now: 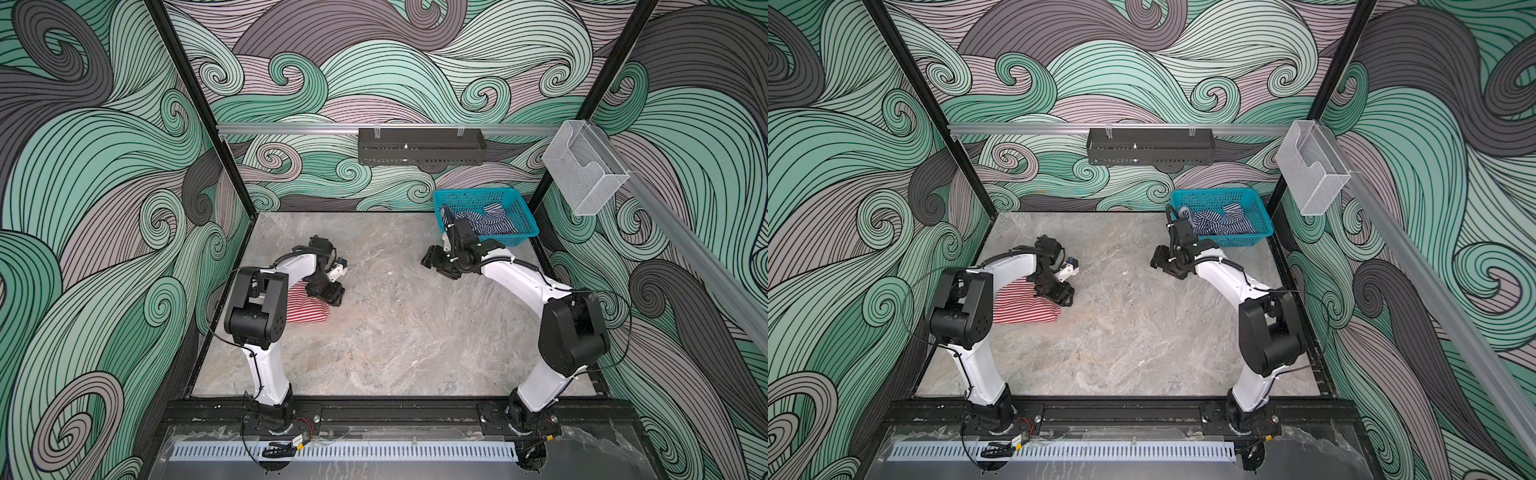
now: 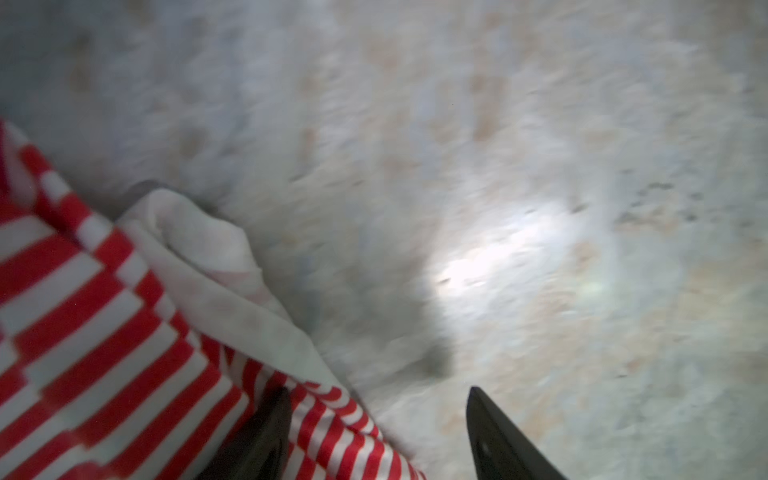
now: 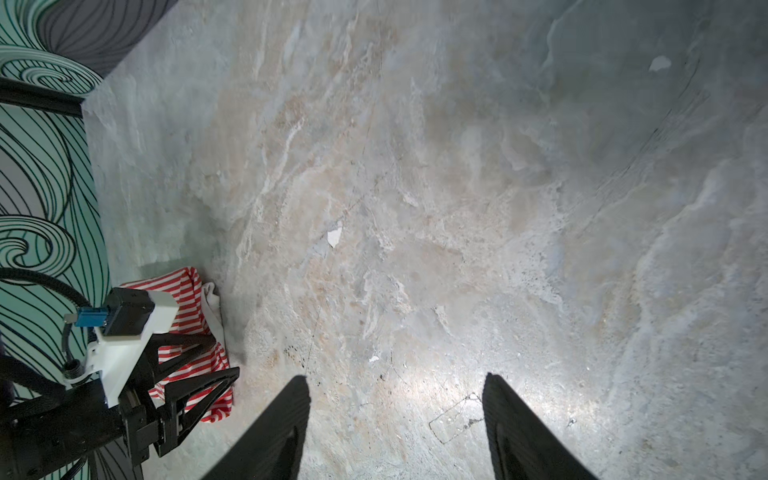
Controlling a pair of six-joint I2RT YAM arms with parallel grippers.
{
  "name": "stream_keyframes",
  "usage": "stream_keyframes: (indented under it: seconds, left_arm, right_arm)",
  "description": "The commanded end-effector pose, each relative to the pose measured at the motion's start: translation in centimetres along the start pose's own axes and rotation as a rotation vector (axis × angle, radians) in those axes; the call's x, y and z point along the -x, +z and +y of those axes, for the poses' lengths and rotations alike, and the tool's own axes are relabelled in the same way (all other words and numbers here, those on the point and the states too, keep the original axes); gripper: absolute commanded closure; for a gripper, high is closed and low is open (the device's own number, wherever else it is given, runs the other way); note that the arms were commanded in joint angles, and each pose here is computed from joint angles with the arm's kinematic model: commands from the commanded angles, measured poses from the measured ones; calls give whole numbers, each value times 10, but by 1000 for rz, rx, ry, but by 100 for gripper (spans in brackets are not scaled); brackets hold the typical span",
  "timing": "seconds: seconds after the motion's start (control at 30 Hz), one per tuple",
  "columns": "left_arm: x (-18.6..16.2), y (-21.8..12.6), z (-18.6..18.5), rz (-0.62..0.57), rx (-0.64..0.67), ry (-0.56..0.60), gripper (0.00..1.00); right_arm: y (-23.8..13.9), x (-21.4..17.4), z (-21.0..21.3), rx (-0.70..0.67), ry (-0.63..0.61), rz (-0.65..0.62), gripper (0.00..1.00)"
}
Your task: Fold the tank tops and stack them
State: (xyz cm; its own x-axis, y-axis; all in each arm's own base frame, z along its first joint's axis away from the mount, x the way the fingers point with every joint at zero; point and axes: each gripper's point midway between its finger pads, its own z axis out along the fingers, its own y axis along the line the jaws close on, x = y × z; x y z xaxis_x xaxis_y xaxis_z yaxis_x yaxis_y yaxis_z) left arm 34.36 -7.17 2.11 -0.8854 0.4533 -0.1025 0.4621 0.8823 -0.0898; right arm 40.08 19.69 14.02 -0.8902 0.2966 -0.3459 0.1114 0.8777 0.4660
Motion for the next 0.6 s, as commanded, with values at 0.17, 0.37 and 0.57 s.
stream_keyframes:
  seconds: [0.17,0.37,0.57]
  left_arm:
    - [-47,-31,51,71,98,-12,30]
    - [-56,-39,70,68,125,-50,30]
    - [-62,-39,85,83,139,-97,31]
  right_arm:
    - [-17,29,-2,-5,-10,-40,32]
    - [-22,44,-4,-1,-7,-61,32]
    - [-39,73,-22,-13,27,-106,32]
